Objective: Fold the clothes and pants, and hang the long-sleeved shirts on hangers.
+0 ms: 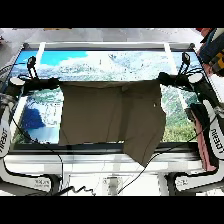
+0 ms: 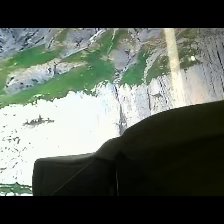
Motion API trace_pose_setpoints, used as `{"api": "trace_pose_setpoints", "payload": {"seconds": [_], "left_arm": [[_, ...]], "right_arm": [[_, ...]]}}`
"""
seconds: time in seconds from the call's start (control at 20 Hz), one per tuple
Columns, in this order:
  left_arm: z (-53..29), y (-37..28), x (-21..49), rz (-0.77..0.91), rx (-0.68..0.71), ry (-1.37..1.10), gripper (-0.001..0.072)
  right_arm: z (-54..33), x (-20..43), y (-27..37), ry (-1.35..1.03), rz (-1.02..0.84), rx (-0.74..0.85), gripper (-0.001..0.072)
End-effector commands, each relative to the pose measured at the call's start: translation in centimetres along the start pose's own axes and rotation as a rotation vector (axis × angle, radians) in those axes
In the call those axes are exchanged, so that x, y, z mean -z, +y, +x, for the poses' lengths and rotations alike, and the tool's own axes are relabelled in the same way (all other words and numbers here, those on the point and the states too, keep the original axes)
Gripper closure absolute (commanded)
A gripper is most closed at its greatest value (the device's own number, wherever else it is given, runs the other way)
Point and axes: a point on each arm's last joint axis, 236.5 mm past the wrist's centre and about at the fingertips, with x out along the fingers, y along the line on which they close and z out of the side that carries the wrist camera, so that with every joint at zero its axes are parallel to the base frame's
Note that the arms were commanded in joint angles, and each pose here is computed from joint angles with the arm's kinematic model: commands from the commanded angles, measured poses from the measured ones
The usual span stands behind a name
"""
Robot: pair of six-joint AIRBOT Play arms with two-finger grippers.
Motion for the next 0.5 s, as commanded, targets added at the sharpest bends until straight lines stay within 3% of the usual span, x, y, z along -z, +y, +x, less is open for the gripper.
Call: {"api": "trace_pose_setpoints", "payload": {"seconds": [0.0, 0.3, 0.45], "left_arm": [[1.1, 0.9, 0.7, -0.022, -0.008, 0.011, 0.0691], [-0.7, -1.2, 8.0, -0.067, 0.095, 0.331, 0.0691], [-2.5, 0.0, 11.8, -0.066, 0.053, 0.504, 0.0692]], "right_arm": [[1.0, 1.6, -2.4, 0.058, 0.056, 0.032, 0.0703], [-2.4, 7.6, -4.6, 0.358, 0.152, -0.012, 0.0703], [-4.4, 10.5, -6.0, 0.497, 0.143, 0.010, 0.0703]]}}
